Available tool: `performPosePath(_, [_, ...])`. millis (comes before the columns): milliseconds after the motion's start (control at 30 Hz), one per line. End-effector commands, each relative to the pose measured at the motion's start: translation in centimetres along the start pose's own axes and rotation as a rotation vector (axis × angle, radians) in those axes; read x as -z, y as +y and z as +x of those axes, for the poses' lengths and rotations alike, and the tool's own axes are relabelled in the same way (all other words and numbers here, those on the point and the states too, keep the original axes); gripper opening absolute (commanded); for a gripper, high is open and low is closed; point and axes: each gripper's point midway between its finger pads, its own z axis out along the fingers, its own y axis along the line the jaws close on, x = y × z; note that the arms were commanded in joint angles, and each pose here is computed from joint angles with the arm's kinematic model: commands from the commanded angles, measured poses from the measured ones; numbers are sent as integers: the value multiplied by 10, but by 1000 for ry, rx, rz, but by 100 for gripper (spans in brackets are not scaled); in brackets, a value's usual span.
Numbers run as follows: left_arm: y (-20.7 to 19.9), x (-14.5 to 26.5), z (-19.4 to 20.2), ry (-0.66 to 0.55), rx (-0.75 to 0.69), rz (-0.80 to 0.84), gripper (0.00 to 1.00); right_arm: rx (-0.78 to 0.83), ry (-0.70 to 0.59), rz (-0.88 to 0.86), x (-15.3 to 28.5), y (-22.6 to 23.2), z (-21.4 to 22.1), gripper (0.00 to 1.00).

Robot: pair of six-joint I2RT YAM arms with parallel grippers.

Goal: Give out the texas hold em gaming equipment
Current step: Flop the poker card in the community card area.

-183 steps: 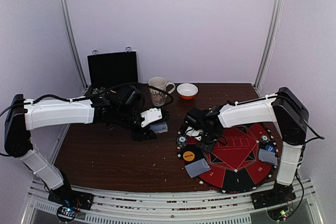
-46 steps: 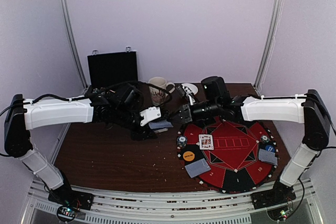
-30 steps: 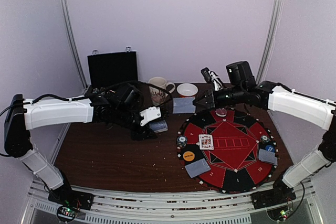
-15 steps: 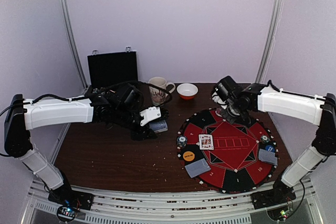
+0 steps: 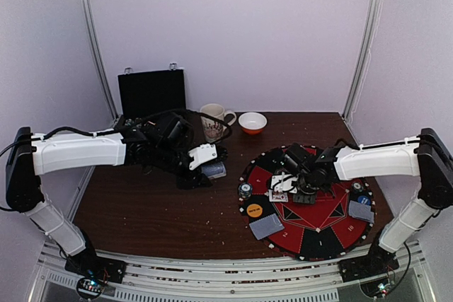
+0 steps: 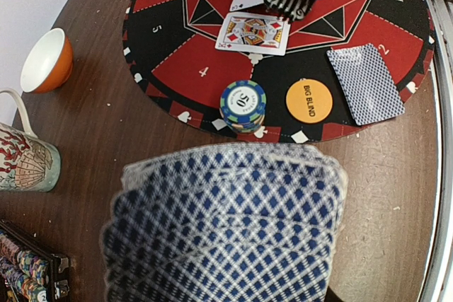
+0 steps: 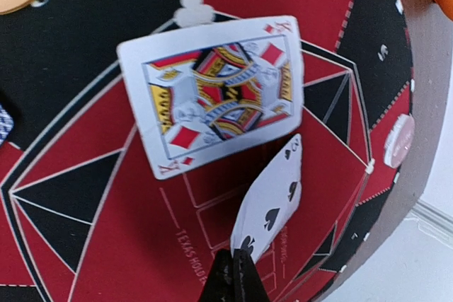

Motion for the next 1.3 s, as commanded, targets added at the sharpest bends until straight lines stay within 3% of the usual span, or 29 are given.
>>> performPosePath(0, [9,11,-21,-70,-11,-29,46,86,-40,-154,-9,35,-3,0])
performPosePath(433, [10,13,-21,-73,-14,-36,46,35,3,-118,-23,24,-2,0])
performPosePath(1267, [10,11,-20,-67,-14,-33,46,153,28,-167,-21,47,6,0])
